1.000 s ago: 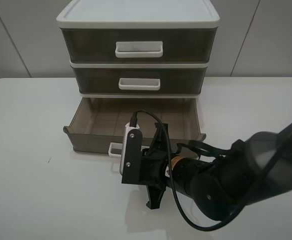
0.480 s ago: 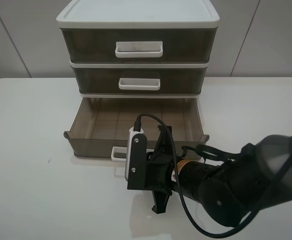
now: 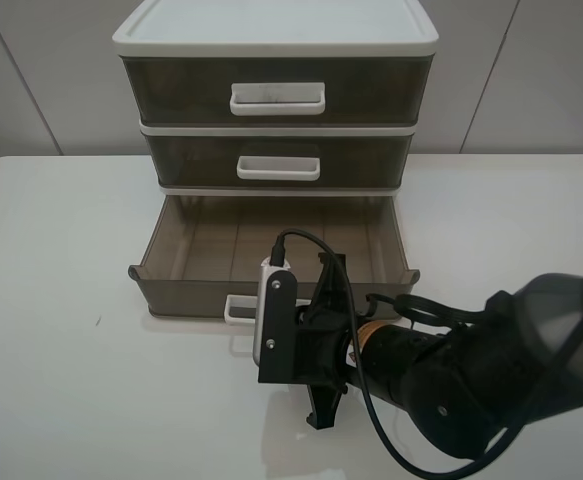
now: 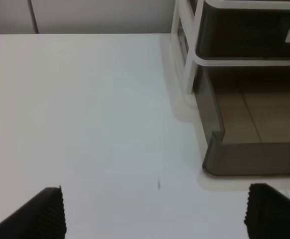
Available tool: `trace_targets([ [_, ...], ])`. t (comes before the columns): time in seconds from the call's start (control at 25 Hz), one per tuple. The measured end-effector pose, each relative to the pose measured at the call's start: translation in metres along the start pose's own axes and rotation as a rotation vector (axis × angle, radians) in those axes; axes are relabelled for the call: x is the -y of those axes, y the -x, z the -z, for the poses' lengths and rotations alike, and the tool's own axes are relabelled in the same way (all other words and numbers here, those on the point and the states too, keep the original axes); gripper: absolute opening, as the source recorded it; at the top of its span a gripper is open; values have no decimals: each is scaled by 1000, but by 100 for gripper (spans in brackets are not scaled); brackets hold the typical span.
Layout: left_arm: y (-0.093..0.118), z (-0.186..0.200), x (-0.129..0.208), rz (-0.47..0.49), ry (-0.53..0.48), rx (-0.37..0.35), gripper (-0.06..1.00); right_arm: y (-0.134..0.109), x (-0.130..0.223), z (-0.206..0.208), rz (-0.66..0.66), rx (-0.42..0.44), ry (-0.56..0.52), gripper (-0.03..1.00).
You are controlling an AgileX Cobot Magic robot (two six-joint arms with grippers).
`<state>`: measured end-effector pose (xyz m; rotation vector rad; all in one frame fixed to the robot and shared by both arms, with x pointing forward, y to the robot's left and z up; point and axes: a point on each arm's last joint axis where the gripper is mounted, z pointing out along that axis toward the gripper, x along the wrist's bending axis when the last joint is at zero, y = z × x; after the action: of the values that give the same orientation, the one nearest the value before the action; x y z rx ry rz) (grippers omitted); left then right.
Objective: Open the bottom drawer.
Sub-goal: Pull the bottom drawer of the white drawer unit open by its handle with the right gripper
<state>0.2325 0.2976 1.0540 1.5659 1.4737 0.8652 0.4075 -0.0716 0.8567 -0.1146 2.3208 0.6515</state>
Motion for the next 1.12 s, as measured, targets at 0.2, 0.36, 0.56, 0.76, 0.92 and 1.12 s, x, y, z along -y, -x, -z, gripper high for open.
trace_targets([
  [0.2, 0, 0, 0, 0, 0, 0, 74, 1, -1, 0, 5, 17, 10, 42],
  [0.36, 0, 0, 0, 0, 0, 0, 74, 5, -3, 0, 6, 61, 30, 53],
  [0.56, 0, 0, 0, 0, 0, 0, 74, 7, -4, 1, 7, 85, 44, 55],
  [0.76, 0, 0, 0, 0, 0, 0, 74, 7, -4, 1, 7, 84, 43, 56],
  [0.92, 0, 0, 0, 0, 0, 0, 74, 8, -5, 3, 4, 69, 41, 56],
  [1.12, 0, 0, 0, 0, 0, 0, 74, 14, -10, 10, 43, 69, 55, 56],
])
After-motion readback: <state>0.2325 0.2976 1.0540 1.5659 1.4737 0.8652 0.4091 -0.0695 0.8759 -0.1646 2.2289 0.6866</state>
